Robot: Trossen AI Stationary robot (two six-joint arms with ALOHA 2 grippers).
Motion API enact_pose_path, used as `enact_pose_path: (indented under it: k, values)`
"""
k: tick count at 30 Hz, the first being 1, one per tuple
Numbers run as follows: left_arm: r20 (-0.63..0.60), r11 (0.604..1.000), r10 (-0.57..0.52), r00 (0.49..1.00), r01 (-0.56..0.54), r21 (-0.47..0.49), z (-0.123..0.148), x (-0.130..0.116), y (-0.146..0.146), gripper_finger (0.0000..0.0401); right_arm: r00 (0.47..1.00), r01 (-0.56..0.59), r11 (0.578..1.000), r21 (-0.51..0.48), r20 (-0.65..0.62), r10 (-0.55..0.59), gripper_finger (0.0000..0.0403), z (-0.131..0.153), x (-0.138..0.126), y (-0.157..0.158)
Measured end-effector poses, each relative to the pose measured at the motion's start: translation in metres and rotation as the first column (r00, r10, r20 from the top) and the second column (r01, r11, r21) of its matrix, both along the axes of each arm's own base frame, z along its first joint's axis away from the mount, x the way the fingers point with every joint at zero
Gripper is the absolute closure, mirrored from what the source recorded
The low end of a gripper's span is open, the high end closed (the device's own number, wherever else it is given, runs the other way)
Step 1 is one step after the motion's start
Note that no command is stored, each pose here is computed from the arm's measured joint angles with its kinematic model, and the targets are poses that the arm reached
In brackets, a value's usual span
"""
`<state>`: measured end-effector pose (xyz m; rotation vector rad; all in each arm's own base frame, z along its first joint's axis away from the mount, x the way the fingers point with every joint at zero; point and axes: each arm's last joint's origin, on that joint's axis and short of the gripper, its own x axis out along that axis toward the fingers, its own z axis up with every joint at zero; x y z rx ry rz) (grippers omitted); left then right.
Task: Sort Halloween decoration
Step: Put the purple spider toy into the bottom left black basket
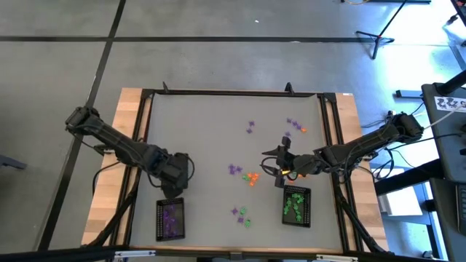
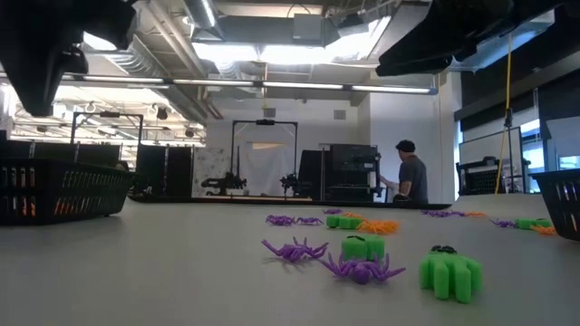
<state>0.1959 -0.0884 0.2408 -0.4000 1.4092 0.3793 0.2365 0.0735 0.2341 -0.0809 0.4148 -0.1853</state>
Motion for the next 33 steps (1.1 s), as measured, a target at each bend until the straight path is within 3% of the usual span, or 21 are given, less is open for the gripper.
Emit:
enact_pose_path:
  k: [5, 10, 12, 16, 21, 24, 27, 33]
  values:
    - [0.029, 0.998, -0.05, 0.998, 0.048, 0.047, 0.003, 0.003, 0.004, 0.0307, 1.0, 0.0, 1.0, 0.0, 0.0, 0.0, 0.0194, 0.0, 0.0, 0.0]
    - [0.225, 0.972, -0.186, 0.956, 0.145, 0.187, 0.023, 0.001, 0.004, 0.0312, 1.0, 0.0, 1.0, 0.0, -0.001, 0.0, 0.0194, 0.0, 0.0, 0.0]
    - [0.344, 0.952, -0.236, 0.909, 0.146, 0.268, 0.037, -0.003, 0.006, 0.0318, 1.0, 0.0, 1.0, -0.001, -0.003, 0.0, 0.0194, 0.0, 0.0, 0.0]
    - [0.551, 0.914, -0.334, 0.764, 0.121, 0.387, 0.056, -0.021, 0.015, 0.0328, 1.0, 0.0, 1.0, -0.002, -0.005, 0.0, 0.0194, 0.0, 0.0, 0.0]
    - [0.758, 0.906, -0.388, 0.524, 0.066, 0.418, 0.051, -0.039, 0.027, 0.0342, 1.0, 0.0, 1.0, -0.003, -0.008, 0.0, 0.0194, -0.001, 0.0, 0.0]
    - [0.81, 0.906, -0.4, 0.429, 0.054, 0.419, 0.038, -0.048, 0.032, 0.0348, 1.0, 0.005, 1.0, -0.006, -0.007, -0.005, 0.0194, -0.001, 0.0, 0.0]
    - [0.839, 0.914, -0.384, 0.386, 0.03, 0.404, 0.03, -0.055, 0.035, 0.0352, 1.0, 0.008, 1.0, -0.003, -0.007, -0.008, 0.0194, -0.001, 0.0, 0.0]
    - [0.856, 0.926, -0.35, 0.381, 0.0, 0.378, 0.027, -0.059, 0.038, 0.035, 1.0, 0.01, 1.0, 0.0, -0.009, -0.01, 0.0194, -0.001, -0.001, 0.0]
